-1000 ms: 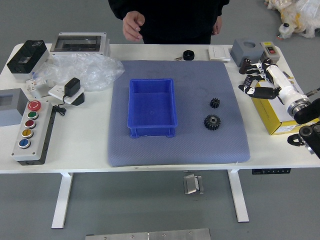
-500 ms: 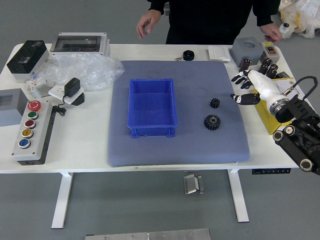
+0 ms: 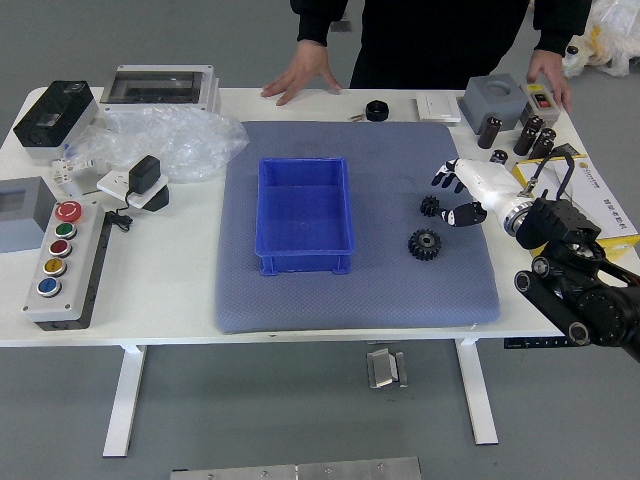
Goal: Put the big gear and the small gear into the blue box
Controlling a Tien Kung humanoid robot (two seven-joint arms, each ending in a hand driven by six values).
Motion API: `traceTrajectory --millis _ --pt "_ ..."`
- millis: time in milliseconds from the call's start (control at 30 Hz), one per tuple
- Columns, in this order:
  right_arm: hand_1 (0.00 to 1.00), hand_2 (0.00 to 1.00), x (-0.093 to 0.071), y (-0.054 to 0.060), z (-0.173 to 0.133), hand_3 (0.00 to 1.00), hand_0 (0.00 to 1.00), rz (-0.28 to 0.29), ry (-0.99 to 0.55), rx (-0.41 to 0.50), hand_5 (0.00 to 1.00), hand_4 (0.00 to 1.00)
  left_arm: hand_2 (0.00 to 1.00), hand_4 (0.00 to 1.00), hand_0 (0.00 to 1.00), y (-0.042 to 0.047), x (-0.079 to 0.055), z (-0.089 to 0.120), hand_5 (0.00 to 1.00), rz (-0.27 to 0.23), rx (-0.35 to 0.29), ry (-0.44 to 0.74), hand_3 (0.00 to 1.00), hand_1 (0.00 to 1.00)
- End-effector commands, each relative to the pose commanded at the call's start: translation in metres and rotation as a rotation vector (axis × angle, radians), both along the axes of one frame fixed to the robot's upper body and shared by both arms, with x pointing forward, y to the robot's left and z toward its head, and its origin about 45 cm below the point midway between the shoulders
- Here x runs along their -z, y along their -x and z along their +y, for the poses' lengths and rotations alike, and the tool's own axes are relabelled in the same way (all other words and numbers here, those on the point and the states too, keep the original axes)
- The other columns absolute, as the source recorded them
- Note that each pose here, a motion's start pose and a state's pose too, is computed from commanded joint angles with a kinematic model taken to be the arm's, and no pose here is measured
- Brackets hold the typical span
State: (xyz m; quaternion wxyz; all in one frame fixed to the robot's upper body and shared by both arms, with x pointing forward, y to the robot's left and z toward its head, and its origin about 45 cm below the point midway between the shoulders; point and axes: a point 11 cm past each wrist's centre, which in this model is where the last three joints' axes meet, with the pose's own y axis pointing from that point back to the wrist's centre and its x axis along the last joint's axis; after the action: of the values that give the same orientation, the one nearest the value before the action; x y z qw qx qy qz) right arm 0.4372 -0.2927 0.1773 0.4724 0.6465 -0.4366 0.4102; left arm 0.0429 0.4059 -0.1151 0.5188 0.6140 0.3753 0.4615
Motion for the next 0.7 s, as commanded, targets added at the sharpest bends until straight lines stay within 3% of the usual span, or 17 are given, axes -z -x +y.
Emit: traceTrajectory --millis 633,700 --pt "0.577 0.650 -0.001 -0.015 0.007 0.650 0.663 0.035 0.081 -0.057 0.020 0.721 0.812 0.699 0.860 -0.0044 0.000 -0.001 0.302 -0.008 -0.001 0.002 0.833 0.829" --pt "0.600 0.685 -0.001 -0.016 0.007 0.662 0.675 0.042 0.085 -0.060 0.022 0.718 0.812 0.699 0.860 -0.0047 0.000 -0.001 0.302 -0.009 -0.001 0.003 0.833 0.829"
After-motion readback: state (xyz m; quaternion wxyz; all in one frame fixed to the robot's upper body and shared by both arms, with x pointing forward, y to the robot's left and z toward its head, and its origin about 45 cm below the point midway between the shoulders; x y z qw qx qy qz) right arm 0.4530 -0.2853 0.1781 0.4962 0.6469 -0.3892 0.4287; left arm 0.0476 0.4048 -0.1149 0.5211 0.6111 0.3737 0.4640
